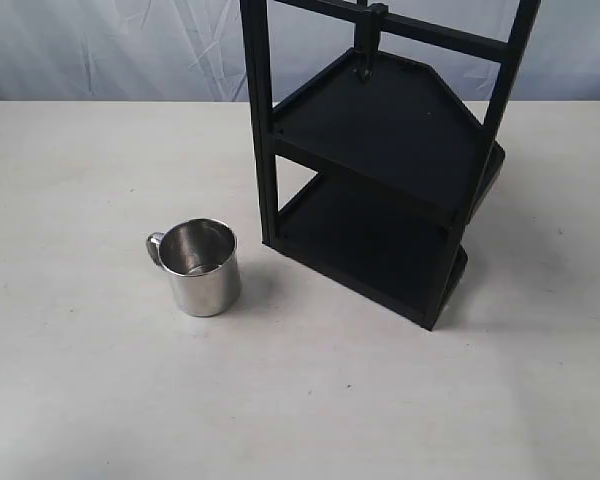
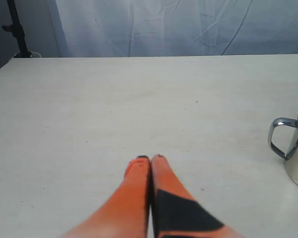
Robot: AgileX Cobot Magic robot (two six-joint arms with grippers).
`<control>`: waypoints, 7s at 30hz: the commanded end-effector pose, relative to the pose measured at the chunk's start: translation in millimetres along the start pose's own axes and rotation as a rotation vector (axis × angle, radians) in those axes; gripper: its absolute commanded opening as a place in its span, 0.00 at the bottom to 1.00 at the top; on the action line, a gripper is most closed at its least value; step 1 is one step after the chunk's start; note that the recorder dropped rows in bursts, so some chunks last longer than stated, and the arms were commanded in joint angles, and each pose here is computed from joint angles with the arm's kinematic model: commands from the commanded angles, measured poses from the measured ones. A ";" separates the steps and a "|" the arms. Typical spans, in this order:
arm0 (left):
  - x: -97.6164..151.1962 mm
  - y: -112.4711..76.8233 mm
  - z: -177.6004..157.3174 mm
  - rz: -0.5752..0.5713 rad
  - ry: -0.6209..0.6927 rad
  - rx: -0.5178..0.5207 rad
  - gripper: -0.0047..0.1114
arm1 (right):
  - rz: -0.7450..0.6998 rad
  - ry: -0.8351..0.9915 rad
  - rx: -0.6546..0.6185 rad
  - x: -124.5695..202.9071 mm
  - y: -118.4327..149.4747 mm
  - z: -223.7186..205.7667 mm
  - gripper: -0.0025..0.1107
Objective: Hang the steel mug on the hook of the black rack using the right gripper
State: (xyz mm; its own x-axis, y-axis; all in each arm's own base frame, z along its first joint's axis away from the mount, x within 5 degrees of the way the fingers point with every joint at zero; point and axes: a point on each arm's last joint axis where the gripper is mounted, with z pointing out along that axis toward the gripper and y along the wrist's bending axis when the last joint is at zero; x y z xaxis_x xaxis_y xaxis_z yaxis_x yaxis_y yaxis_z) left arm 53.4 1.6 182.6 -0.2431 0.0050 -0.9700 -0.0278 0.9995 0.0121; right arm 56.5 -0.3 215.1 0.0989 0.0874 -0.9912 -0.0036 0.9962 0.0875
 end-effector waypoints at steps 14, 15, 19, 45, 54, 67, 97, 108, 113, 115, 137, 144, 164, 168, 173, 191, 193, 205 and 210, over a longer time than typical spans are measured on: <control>-1.0 -0.3 0.1 -0.004 -0.005 0.005 0.04 | 1.078 -0.502 -0.061 -37.5 -17.4 -10.8 0.02; -1.0 -0.3 0.1 -0.004 -0.005 0.005 0.04 | 1.140 -0.496 -0.076 -37.1 -17.2 -10.5 0.02; -1.0 -0.3 0.1 -0.004 -0.005 0.005 0.04 | 1.309 -0.488 -0.133 -37.2 -16.0 -10.3 0.02; -1.0 -0.3 0.1 -0.004 -0.005 0.005 0.04 | -0.012 0.912 -1.131 22.1 272.6 168.5 0.02; -1.0 -0.3 0.1 -0.004 -0.005 0.005 0.04 | -0.386 0.619 -0.880 25.3 287.2 175.1 0.41; -1.0 -0.3 0.1 -0.004 -0.005 0.005 0.04 | -0.530 0.560 -0.885 33.1 286.5 198.0 0.39; -1.0 -0.3 0.1 -0.004 -0.005 0.005 0.04 | -0.819 1.136 -0.747 20.9 294.3 172.3 0.13; -1.0 -0.3 0.1 -0.004 -0.005 0.005 0.04 | -0.811 0.965 -0.778 23.0 312.2 208.7 0.35; -1.0 -0.3 0.1 -0.004 -0.005 0.005 0.04 | -0.864 1.053 -0.751 61.9 321.4 222.1 0.52; -1.0 -0.3 0.1 -0.004 -0.005 0.005 0.04 | -0.862 1.077 -0.750 72.5 325.8 224.6 0.52; -1.0 -0.3 0.1 -0.004 -0.005 0.005 0.04 | -0.965 1.082 -0.726 125.6 332.8 235.6 0.04; -1.0 -0.3 0.1 -0.004 -0.005 0.005 0.04 | -0.735 1.038 -0.662 79.3 334.8 228.7 0.02; -1.0 -0.3 0.1 -0.004 -0.005 0.005 0.04 | -0.134 0.507 -0.819 16.6 190.8 105.0 0.02; -1.0 -0.3 0.1 -0.004 -0.005 0.005 0.04 | -0.167 0.375 -0.679 15.0 177.6 114.6 0.01; -1.0 -0.3 0.1 -0.004 -0.005 0.005 0.04 | -0.200 0.298 -0.697 10.1 179.2 115.6 0.01; -1.0 -0.3 0.1 -0.004 -0.005 0.005 0.04 | -0.108 0.222 -0.542 -9.5 164.6 120.9 0.01; -1.0 -0.3 0.1 -0.004 -0.005 0.005 0.04 | -0.113 0.259 -0.539 -3.0 165.7 121.7 0.01; -1.0 -0.3 0.1 -0.004 -0.005 0.005 0.04 | -0.244 0.236 -0.668 6.4 177.5 118.7 0.01; -1.0 -0.3 0.1 -0.004 -0.005 0.005 0.04 | -0.132 0.128 -0.592 -16.0 169.4 120.3 0.01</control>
State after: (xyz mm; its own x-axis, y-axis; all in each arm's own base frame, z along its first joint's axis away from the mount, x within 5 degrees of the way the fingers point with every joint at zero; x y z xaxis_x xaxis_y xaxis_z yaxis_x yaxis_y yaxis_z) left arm 53.4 1.6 182.6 -0.2431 0.0050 -0.9700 -0.0278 0.9995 0.0121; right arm 172.9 173.6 244.5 -0.0296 -0.1599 -0.9867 -0.6045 0.7890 -0.1097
